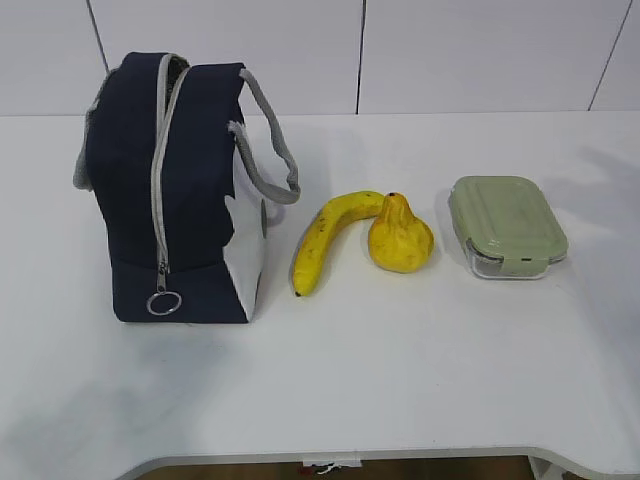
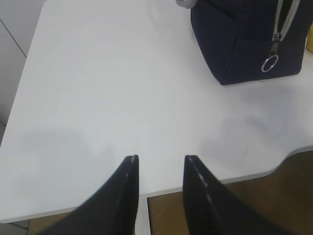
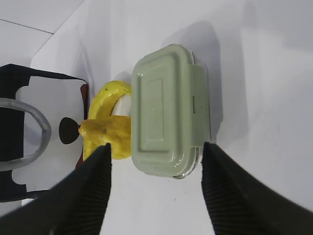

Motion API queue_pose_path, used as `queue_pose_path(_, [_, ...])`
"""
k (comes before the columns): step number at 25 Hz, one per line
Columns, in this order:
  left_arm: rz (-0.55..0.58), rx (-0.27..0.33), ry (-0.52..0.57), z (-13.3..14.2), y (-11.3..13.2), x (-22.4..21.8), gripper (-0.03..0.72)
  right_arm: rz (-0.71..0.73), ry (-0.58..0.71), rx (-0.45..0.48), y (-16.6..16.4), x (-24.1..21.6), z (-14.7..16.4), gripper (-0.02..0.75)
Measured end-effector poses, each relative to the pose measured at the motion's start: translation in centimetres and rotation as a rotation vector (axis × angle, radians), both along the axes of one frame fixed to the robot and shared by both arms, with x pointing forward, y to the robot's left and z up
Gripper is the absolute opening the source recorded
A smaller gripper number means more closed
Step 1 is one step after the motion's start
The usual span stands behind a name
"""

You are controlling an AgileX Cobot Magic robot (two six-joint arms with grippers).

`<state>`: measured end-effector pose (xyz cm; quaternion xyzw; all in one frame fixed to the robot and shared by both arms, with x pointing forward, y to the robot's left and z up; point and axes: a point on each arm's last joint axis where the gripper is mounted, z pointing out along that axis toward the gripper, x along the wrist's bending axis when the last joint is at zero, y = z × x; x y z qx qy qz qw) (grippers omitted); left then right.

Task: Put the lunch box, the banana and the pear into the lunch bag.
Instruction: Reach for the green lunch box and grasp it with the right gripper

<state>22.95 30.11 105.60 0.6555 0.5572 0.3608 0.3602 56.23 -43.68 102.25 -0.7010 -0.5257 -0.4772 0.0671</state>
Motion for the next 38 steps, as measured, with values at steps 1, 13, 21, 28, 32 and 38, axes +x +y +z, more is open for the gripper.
queue_pose_path(1, [0.000, 0.000, 0.000, 0.0, 0.0, 0.0, 0.239, 0.000, 0.000, 0.000, 0.0, 0.0, 0.0, 0.470])
queue_pose_path(13, [0.001, 0.001, 0.000, 0.0, 0.0, 0.0, 0.239, 0.017, 0.056, 0.039, 0.1, 0.9, -2.4, 0.636])
queue_pose_path(21, [0.001, 0.001, 0.000, 0.0, 0.0, 0.0, 0.239, 0.130, 0.065, 0.037, 1.6, 5.4, -5.4, 0.612])
queue_pose_path(28, [0.001, 0.001, 0.000, 0.0, 0.0, 0.0, 0.239, 0.161, 0.079, 0.037, 1.6, 7.8, -7.5, 0.596])
queue_pose_path(32, [0.001, 0.001, 0.000, 0.0, 0.0, 0.0, 0.239, 0.161, 0.100, 0.045, 1.5, 7.9, -8.5, 0.595])
queue_pose_path(38, [0.001, 0.001, 0.000, 0.0, 0.0, 0.0, 0.239, 0.190, 0.120, 0.055, 2.6, 8.3, -9.5, 0.594])
